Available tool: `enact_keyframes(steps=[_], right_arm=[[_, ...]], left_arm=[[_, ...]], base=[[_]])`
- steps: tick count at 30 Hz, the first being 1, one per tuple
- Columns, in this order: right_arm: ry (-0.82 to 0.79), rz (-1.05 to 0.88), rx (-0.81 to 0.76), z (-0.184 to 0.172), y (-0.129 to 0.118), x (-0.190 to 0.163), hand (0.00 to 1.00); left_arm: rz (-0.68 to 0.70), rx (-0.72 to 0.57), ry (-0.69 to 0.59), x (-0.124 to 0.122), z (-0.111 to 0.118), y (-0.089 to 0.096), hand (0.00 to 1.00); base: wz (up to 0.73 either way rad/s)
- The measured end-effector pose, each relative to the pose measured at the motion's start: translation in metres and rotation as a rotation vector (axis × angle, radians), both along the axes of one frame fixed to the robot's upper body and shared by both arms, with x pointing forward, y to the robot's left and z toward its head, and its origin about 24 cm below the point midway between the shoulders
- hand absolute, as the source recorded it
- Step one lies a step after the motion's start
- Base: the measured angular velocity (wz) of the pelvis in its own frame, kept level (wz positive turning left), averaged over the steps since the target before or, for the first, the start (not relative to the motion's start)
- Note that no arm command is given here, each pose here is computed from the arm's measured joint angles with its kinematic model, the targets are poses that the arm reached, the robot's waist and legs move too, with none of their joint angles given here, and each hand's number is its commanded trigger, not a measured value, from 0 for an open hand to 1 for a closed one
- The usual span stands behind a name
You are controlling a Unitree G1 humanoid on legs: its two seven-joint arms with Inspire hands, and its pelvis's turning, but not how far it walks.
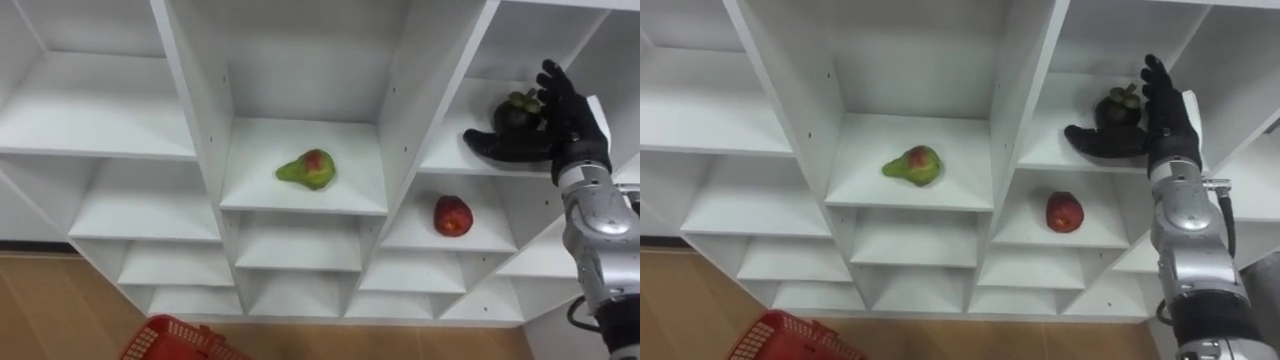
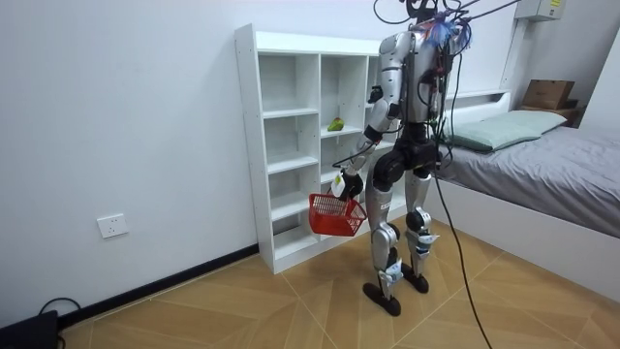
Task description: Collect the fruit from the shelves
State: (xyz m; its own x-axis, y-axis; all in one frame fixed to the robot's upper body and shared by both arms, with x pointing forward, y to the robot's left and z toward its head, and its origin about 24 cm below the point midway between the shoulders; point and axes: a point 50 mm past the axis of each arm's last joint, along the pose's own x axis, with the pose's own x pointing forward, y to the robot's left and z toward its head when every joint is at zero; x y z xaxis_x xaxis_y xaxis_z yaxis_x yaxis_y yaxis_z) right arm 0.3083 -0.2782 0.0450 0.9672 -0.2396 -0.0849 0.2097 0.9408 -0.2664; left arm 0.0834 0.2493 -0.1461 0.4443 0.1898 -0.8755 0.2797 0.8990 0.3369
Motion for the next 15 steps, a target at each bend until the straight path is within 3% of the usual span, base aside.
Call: enact_keyframes(steps=[15], right_arm=[[0.086,0.019,-0.023,-0.014,-0.007,-0.003,0.03]], left_arm=[[0.025,0.043,0.016,-0.004,-0.001,0.003,1.0]], base=[[0.03]])
